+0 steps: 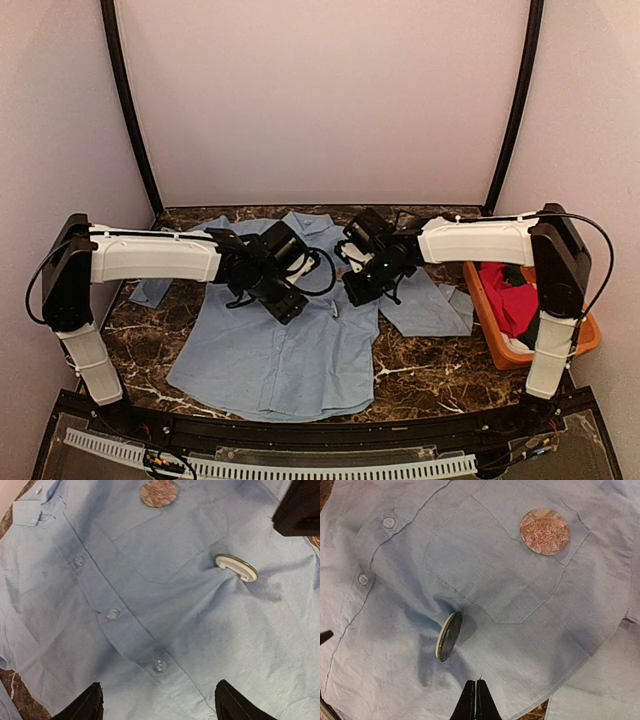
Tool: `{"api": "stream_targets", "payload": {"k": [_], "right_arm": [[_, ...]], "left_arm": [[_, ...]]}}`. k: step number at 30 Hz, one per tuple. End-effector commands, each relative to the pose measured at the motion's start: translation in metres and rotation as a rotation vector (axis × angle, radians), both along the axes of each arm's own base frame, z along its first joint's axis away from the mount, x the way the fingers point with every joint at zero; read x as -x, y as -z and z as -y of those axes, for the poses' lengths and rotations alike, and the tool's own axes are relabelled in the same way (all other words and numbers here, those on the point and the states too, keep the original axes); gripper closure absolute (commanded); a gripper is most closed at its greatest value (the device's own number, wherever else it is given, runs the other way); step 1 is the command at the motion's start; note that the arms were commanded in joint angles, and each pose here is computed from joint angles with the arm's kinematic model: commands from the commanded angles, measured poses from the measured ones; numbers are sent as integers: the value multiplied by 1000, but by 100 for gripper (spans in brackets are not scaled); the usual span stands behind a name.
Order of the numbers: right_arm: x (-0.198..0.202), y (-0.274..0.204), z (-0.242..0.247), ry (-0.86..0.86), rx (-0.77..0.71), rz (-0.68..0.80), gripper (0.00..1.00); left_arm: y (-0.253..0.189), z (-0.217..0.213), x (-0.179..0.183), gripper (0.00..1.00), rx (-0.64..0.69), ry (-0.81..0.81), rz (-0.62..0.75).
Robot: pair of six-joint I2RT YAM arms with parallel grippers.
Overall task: Pin the brooch onto the clothing
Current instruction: Flatten out the clothing with brooches at the center of the board.
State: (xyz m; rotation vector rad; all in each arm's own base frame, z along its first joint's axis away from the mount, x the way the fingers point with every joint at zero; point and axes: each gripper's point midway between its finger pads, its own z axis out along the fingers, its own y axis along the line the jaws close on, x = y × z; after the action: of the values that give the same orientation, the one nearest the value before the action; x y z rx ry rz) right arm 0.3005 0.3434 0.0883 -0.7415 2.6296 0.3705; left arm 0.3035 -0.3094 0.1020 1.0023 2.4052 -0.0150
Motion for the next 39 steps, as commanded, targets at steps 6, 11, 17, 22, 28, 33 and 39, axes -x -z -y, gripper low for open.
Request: {"api": "stream_targets", "payload": {"k": [6,11,17,22,28,33,39], "right_arm": [[4,27,-40,-138,-191,-102,99],[7,34,-56,-190,-241,-139,99],[10,43,-64,-210,-269,-177,99],[11,60,-61,-193,-237,-204,99],[11,42,-55,-199,-274,-187,96],[-7,7,-29,-136,-357,-133,93],[-38,36,10,-4,-271,-149,93]], "left_arm": [[65,2,56,26,-60,34,-183],[83,-15,73,28,-117,25,-242],[88,-21,86,28,-133,34,-278],[91,-26,96,29,-162,47,-304],[97,-37,108,29,-196,58,-344],[96,-39,108,28,-205,63,-343],[95,-37,109,26,-206,70,-346]]}}
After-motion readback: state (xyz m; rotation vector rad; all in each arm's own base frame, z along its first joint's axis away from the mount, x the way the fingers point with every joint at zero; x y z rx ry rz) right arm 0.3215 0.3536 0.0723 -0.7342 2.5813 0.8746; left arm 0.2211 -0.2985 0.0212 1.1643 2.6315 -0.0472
